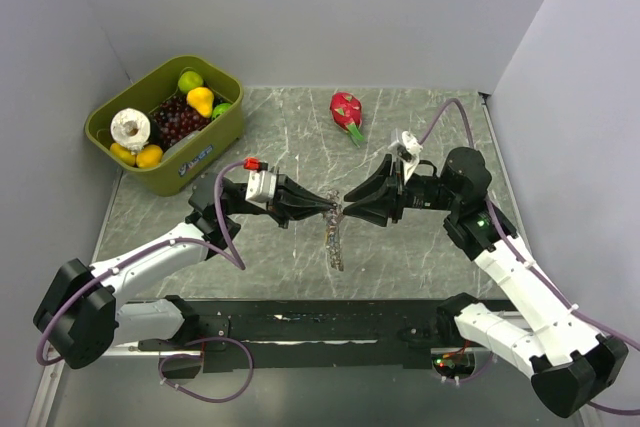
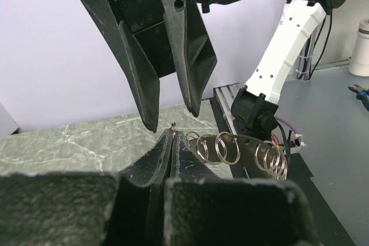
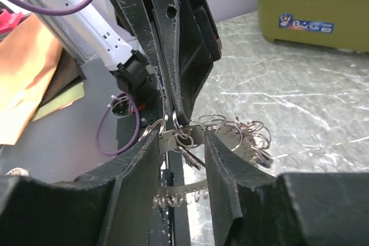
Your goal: Put the keys on the keyring
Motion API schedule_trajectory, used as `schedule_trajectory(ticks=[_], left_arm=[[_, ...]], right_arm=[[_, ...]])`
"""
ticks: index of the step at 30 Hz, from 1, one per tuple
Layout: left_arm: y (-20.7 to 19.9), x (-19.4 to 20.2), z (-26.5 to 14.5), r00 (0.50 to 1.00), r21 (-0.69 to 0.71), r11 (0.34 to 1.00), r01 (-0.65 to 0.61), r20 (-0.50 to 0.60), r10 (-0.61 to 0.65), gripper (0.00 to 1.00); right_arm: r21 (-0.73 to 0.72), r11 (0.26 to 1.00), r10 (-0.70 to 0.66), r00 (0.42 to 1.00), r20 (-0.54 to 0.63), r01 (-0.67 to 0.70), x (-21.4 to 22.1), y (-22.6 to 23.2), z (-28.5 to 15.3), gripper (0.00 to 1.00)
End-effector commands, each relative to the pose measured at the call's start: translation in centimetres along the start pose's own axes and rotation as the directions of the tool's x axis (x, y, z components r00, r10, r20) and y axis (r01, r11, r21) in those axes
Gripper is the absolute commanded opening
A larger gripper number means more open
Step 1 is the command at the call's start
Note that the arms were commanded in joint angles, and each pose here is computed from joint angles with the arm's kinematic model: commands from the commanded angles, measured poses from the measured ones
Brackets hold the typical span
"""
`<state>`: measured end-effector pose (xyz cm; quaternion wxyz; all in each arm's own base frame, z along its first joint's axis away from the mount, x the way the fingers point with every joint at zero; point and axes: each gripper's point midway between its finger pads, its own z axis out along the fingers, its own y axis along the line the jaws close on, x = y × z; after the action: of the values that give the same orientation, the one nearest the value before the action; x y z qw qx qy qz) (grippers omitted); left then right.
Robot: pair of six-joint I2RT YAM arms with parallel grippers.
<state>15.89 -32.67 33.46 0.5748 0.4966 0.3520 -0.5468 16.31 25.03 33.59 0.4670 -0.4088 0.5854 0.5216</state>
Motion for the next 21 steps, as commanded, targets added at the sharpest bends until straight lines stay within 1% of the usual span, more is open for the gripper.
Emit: schedule_trajectory(ticks=[1,7,8,14,21], left_arm=[[-0.44,-3.16,0.58,0.992,0.038,0.994,-0.1,0.081,0.097,0.01],[-0.5,-3.24,0.78,0.993,0.054,0.994,-0.095,0.081,0.091,0.01],[-0.55,-3.16,0.78,0.993,0.058,0.994,-0.094,0.079,0.09,0.01],[-0.5,-3.15,0.76,0.993,0.05,0.994,-0.096,0.077,0.092,0.01],[-0.5,-3.25,0.85,0.992,0.056,0.994,-0.098,0.08,0.094,0.01]], right_arm=[[-0.048,0.998,-0.044,0.999,0.025,0.046,-0.93,0.85,0.31,0.43],[-0.044,0.998,-0.041,0.999,0.028,0.042,-0.9,0.65,0.42,0.39],[-0.047,0.998,-0.039,0.999,0.027,0.04,-0.88,0.67,0.5,0.35],[-0.062,0.998,-0.02,1.0,0.007,0.021,-0.37,0.46,0.81,0.29],[-0.079,0.997,-0.015,1.0,-0.004,0.014,-0.04,0.52,0.9,0.3]])
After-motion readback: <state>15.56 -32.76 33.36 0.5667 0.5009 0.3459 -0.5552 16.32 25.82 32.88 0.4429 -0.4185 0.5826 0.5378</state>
